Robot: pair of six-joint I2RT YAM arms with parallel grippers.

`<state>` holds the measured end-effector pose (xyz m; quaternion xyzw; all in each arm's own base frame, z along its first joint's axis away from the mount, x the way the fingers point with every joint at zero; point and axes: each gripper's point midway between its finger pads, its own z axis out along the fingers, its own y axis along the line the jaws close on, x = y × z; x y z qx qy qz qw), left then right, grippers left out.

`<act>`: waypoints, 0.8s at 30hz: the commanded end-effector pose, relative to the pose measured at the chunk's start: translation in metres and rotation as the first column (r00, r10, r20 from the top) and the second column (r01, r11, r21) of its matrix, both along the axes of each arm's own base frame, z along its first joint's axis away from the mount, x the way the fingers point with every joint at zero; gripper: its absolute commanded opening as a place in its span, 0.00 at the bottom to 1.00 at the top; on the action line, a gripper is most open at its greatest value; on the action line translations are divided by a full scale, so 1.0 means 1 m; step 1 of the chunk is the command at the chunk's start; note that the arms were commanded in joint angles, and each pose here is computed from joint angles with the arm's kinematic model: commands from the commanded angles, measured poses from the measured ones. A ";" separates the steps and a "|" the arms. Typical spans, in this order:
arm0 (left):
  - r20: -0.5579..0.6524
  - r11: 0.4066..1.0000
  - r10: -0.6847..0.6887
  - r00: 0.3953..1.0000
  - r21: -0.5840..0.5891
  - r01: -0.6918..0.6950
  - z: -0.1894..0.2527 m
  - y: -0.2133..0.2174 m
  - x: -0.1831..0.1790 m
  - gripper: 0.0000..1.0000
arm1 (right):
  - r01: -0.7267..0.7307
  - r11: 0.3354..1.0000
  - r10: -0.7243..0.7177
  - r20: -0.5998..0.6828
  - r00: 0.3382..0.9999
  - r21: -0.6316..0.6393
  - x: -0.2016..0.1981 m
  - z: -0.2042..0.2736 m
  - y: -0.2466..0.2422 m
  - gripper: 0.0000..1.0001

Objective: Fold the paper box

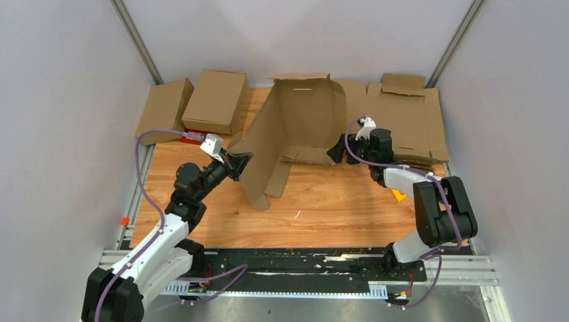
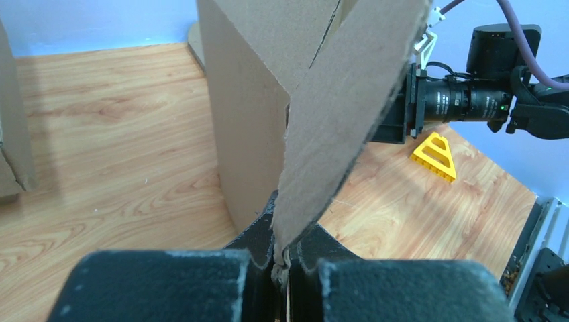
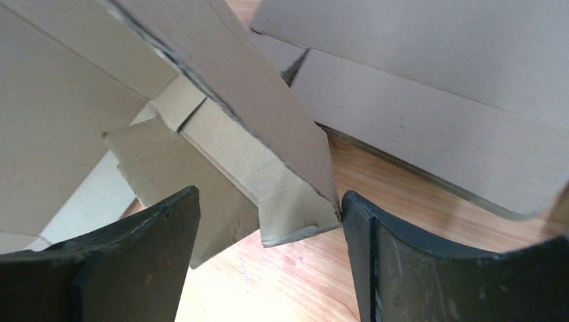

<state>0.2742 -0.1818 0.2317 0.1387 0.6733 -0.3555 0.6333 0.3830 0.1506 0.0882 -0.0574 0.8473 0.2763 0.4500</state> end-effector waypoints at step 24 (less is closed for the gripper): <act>0.120 0.997 0.062 0.991 -0.048 -0.057 0.024 0.014 -0.013 0.00 | -0.317 0.946 0.318 0.008 0.948 0.062 -0.041 -0.007 0.107 0.59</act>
